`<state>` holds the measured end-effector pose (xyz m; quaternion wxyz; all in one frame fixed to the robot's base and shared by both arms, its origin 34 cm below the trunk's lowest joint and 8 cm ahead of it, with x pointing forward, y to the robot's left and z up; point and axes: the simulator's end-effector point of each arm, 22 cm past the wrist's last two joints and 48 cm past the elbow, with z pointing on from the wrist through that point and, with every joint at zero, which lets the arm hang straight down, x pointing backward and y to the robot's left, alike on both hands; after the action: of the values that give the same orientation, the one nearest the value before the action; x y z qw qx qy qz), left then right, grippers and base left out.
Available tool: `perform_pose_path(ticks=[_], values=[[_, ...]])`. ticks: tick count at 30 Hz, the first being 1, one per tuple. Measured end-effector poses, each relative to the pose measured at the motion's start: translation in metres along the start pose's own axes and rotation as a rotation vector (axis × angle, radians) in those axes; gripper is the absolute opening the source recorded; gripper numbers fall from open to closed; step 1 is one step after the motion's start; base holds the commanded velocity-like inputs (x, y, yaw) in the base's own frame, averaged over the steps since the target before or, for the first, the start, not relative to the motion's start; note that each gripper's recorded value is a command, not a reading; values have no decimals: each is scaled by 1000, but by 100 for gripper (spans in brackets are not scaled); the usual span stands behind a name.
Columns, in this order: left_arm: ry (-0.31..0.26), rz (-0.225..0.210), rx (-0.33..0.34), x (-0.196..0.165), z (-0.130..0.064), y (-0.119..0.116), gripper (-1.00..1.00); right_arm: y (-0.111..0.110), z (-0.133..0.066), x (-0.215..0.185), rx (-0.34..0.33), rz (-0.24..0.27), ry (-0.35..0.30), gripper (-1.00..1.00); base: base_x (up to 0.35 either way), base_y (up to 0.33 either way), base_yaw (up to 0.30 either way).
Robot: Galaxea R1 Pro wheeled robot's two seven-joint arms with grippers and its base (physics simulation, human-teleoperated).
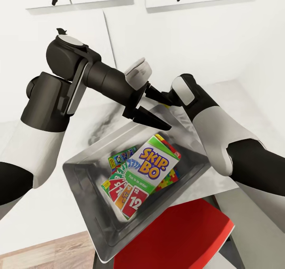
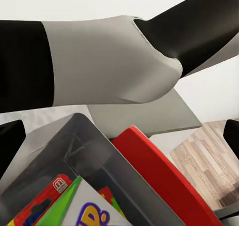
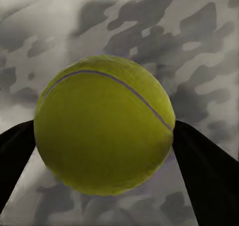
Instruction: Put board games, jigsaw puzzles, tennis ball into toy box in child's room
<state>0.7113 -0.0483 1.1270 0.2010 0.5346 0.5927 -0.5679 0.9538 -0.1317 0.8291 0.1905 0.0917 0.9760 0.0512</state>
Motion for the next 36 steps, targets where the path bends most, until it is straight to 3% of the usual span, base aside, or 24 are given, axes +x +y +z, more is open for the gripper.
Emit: perform_pose_path(ticks=[24,36], values=[[5,-6,-15,3,-4,3,100,-2,0,-1,2,1,-2,-100,0,0,0],[13,-6,-48,2,-17,3,100,-2,-16,-15,-14,10,-25,-100,-22,0,0]])
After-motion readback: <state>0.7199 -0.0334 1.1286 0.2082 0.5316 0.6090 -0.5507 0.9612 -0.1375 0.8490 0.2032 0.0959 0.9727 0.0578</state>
